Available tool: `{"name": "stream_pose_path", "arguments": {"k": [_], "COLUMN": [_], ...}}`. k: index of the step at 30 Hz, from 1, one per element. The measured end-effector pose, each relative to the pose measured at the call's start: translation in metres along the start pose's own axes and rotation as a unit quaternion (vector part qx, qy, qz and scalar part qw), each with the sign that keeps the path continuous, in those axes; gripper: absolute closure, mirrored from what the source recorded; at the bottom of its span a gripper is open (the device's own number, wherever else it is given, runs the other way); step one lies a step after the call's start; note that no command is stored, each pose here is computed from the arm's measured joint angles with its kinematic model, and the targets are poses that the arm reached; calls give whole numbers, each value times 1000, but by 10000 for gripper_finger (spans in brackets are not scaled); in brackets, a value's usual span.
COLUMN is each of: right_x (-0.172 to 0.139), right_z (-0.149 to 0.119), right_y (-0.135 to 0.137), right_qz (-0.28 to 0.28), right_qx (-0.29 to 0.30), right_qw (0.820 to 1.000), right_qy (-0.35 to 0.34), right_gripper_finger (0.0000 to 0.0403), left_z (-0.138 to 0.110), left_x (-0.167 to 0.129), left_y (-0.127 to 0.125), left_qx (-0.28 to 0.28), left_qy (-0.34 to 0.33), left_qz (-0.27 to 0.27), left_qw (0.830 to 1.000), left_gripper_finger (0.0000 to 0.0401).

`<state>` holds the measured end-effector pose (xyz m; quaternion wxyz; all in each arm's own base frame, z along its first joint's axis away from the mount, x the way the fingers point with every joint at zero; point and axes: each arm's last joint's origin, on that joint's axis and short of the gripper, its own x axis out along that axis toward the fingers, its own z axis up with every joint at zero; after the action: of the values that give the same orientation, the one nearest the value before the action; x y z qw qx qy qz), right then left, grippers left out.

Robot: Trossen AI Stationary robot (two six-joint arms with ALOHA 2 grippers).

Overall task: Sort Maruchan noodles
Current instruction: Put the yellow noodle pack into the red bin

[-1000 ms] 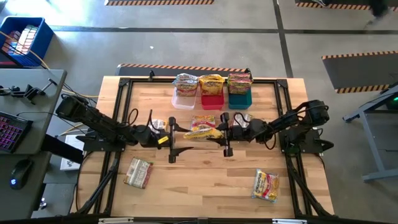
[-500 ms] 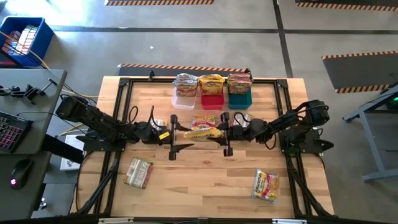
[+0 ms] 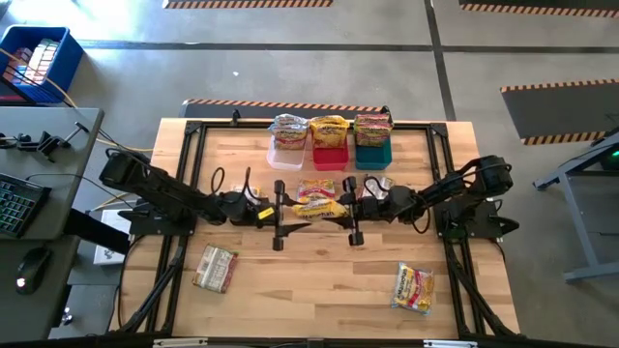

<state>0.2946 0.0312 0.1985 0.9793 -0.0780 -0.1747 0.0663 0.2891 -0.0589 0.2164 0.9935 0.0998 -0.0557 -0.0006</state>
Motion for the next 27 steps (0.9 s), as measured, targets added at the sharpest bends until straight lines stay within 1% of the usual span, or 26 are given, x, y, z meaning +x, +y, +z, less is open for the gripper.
{"name": "stream_pose_path", "arguments": {"k": [4, 8, 13, 16, 20, 24, 27], "right_x": [0, 0, 1, 1, 0, -2, -5], "right_z": [0, 0, -2, -4, -4, 2, 10], "right_y": [0, 1, 4, 5, 6, 7, 8], "right_qz": [1, -1, -24, -45, -91, -158, -169], "right_qx": [0, 1, -4, -10, -43, -91, -111], "right_qw": [1000, 1000, 999, 998, 993, 977, 967], "right_qy": [2, 4, 21, 32, 60, 109, 158], "right_gripper_finger": [304, 296, 250, 217, 182, 166, 163], "left_z": [-1, 1, 0, -1, -1, 0, 0], "left_x": [3, 2, 2, 2, 0, -5, -9], "left_y": [-1, -1, 0, 0, 2, 6, 7], "left_qx": [20, 20, 34, 41, 53, 62, 58], "left_qy": [3, 1, 4, 11, 34, 78, 109], "left_qz": [0, 0, 3, 12, 29, 64, 81], "left_qw": [1000, 1000, 999, 999, 998, 993, 989], "left_gripper_finger": [207, 237, 288, 306, 307, 304, 305]}}
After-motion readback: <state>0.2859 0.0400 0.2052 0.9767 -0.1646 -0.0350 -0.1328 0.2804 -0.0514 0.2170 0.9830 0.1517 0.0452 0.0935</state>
